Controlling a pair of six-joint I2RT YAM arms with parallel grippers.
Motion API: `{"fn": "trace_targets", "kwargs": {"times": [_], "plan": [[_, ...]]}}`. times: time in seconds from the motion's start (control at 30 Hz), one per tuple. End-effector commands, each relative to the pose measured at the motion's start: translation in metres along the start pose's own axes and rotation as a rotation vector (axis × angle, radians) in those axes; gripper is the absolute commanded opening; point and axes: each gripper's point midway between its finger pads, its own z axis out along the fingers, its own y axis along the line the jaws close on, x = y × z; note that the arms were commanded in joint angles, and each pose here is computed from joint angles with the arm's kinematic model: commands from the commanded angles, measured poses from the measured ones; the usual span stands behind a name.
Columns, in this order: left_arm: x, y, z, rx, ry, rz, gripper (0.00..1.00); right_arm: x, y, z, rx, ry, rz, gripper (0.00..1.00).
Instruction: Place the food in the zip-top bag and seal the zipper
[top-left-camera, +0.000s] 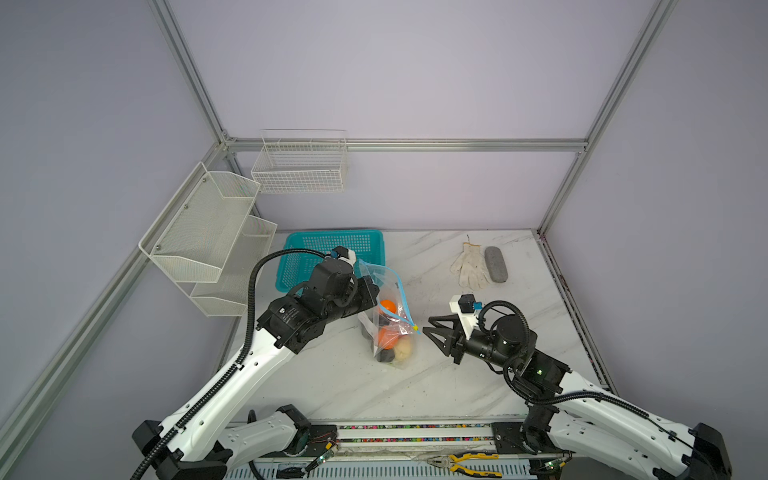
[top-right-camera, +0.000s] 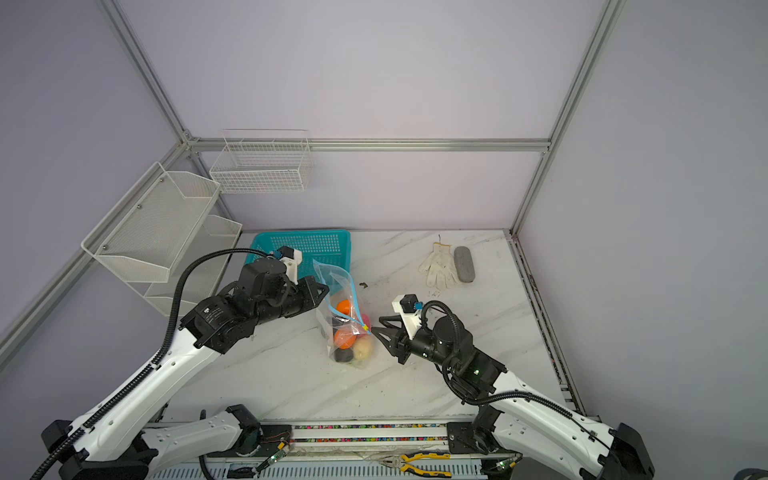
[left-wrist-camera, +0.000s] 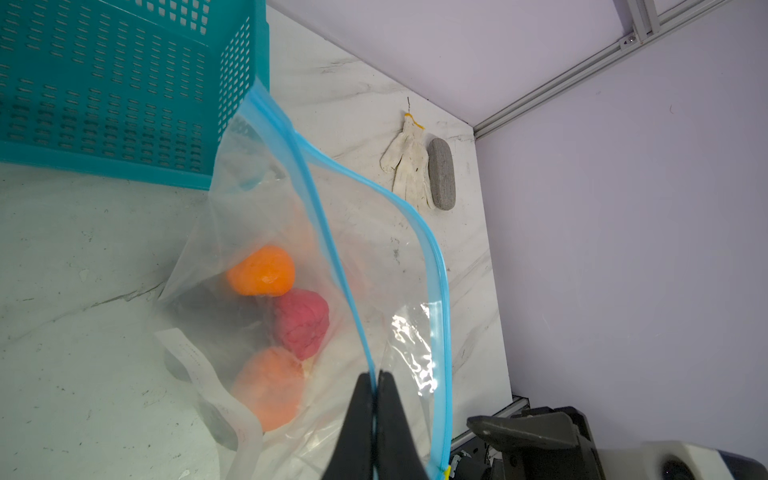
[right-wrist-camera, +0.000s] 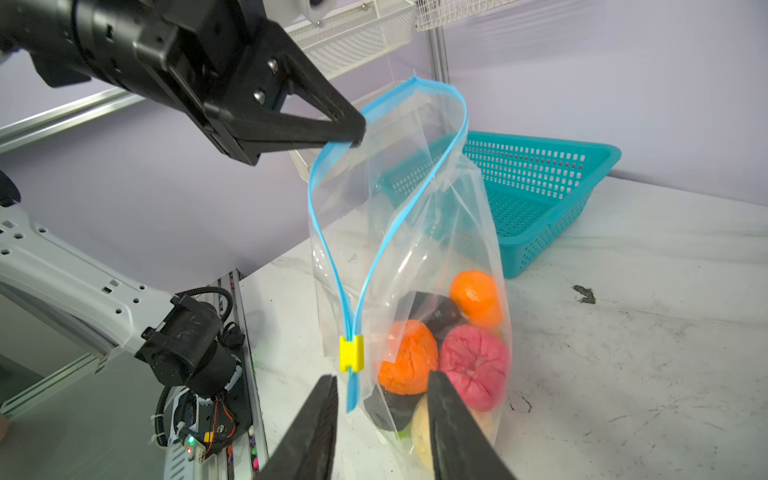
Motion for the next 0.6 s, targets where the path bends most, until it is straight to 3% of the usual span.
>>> {"fn": "trace_targets", "kwargs": {"times": [0.0,0.57], "plan": [[-0.004,-0.004,0.0,0.043,-0.025,-0.009,0.0,-0.008,0.009,0.004,-0.052,-0.044,0.004,0.38],[-0.001,-0.003,0.003,0.042,-0.014,-0.013,0.0,0.0,0.021,0.002,-0.121,-0.042,0.011,0.37]]}}
